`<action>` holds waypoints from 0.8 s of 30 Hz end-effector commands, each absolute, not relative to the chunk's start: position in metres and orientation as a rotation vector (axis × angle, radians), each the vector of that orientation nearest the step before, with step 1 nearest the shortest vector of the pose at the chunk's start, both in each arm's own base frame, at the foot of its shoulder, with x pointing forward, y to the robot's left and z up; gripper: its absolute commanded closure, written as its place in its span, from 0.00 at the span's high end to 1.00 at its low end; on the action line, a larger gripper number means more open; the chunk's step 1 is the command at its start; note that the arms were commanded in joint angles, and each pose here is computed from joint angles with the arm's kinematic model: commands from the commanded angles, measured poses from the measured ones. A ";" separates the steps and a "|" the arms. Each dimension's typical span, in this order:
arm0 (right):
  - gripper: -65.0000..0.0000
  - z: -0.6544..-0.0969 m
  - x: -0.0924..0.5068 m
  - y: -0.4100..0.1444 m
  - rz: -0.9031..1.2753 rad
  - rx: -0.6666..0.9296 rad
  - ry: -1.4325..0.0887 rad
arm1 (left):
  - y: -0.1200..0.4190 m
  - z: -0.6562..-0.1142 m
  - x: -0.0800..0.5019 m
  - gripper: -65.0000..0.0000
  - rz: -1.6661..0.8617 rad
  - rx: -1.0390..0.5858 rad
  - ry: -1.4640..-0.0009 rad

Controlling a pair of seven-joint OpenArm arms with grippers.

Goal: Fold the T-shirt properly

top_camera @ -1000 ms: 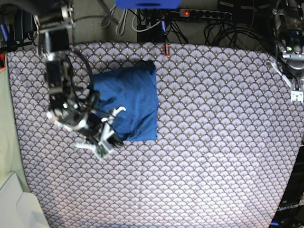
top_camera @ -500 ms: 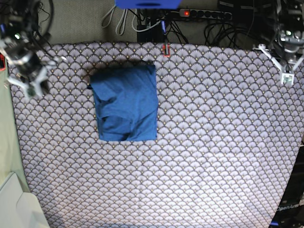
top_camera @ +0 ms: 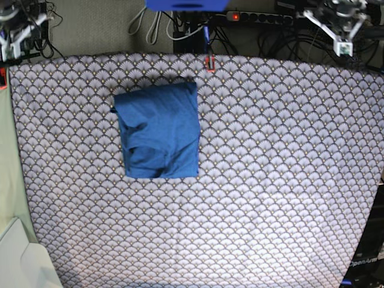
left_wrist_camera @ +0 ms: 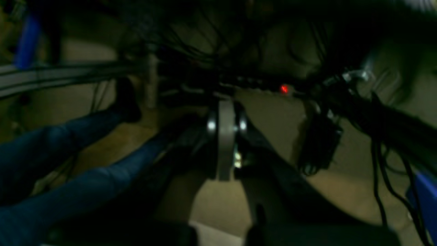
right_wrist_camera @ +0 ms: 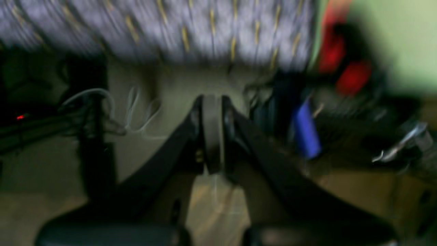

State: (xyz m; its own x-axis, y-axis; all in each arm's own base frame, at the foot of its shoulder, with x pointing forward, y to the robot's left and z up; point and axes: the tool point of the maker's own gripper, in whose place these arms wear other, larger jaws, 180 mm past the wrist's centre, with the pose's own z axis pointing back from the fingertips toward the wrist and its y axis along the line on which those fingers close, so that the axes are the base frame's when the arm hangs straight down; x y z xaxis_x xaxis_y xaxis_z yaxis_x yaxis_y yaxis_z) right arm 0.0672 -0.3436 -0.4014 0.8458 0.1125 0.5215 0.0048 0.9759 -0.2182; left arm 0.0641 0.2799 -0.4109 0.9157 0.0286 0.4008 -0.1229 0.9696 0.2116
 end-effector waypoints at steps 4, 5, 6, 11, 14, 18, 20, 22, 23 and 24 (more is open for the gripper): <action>0.00 -0.430 0.030 -0.353 -0.027 -0.171 -0.512 | 0.280 -0.434 0.030 0.00 0.077 0.229 -0.331; 0.00 -0.439 0.020 -0.352 -0.053 -0.156 -0.506 | 0.279 -0.443 0.020 0.00 0.081 0.221 -0.306; 0.00 -0.448 0.011 -0.351 -0.082 -0.137 -0.503 | 0.276 -0.454 0.009 0.00 0.083 0.207 -0.282; 0.00 -0.505 -0.036 -0.332 -0.166 -0.010 -0.417 | 0.255 -0.496 -0.025 0.00 0.072 0.141 -0.244; 0.00 -0.530 -0.050 -0.316 -0.214 0.055 -0.422 | 0.233 -0.511 -0.039 0.00 0.049 0.092 -0.251; 0.00 -0.559 -0.073 -0.307 -0.269 0.034 -0.404 | 0.207 -0.537 -0.063 0.00 0.023 0.034 -0.236; 0.00 -0.571 -0.083 -0.310 -0.254 -0.008 -0.373 | 0.195 -0.550 -0.071 0.00 0.009 0.009 -0.230; 0.00 -0.582 -0.089 -0.304 -0.230 -0.022 -0.347 | 0.184 -0.561 -0.082 0.00 0.011 -0.011 -0.216; 0.00 -0.587 -0.088 -0.299 -0.220 -0.025 -0.344 | 0.179 -0.567 -0.084 0.00 0.020 -0.016 -0.217; 0.00 -0.591 -0.089 -0.297 -0.210 -0.032 -0.338 | 0.177 -0.573 -0.087 0.00 0.031 -0.017 -0.214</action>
